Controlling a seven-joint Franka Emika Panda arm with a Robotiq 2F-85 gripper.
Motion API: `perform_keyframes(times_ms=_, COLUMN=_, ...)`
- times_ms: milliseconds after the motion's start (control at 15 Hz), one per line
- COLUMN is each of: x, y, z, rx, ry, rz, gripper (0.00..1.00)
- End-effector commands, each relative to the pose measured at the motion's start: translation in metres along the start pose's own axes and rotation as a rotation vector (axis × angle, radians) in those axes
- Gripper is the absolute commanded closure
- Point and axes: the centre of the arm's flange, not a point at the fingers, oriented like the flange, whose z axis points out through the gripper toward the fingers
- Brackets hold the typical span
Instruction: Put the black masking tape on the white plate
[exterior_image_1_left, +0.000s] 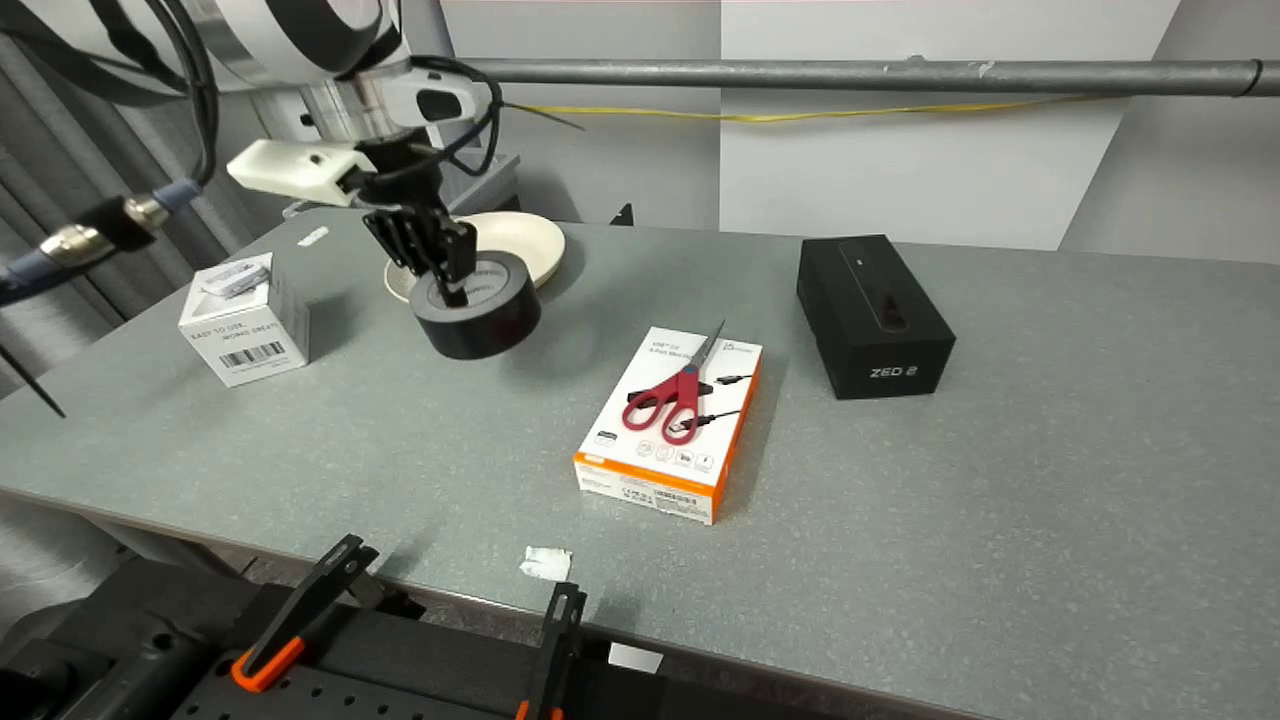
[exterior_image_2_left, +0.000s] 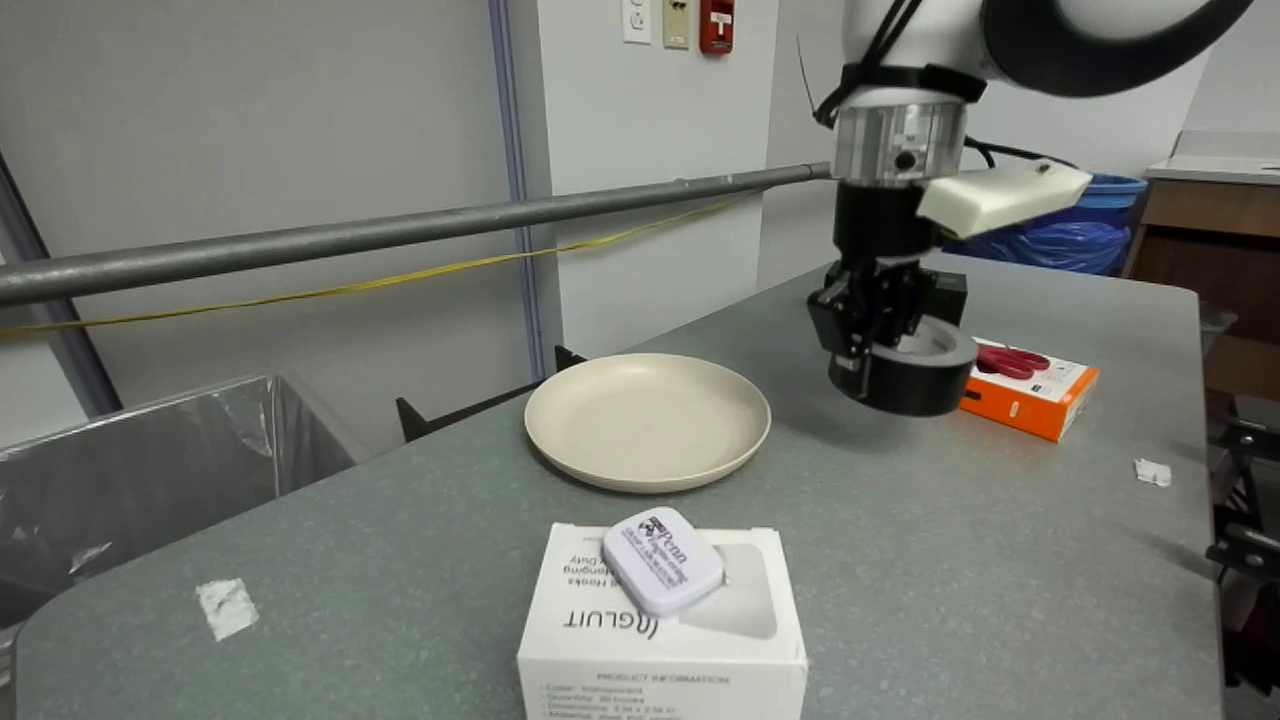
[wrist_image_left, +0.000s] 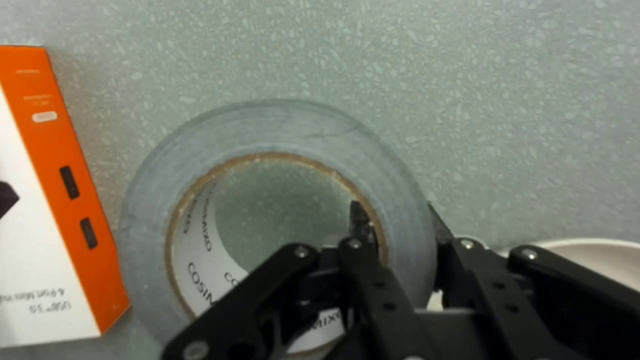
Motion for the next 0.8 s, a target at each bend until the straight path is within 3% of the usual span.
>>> perform_keyframes(times_ms=0, x=0.000, y=-0.008, z=-0.051, rx=0.050, ry=0.060, rz=0.026, gripper=0.93)
perform_keyframes(times_ms=67, x=0.004, y=-0.004, z=-0.028, rx=0.029, ry=0.046, rz=0.005, gripper=0.74)
perform_keyframes(times_ms=467, x=0.003, y=-0.007, z=-0.041, rx=0.043, ry=0.064, rz=0.005, gripper=0.74)
perform_keyframes(times_ms=533, x=0.003, y=-0.007, z=-0.041, rx=0.043, ry=0.064, rz=0.005, gripper=0.93)
perform_keyframes(times_ms=733, x=0.044, y=-0.032, z=-0.055, rx=0.103, ry=0.091, rz=0.051, gripper=0.93)
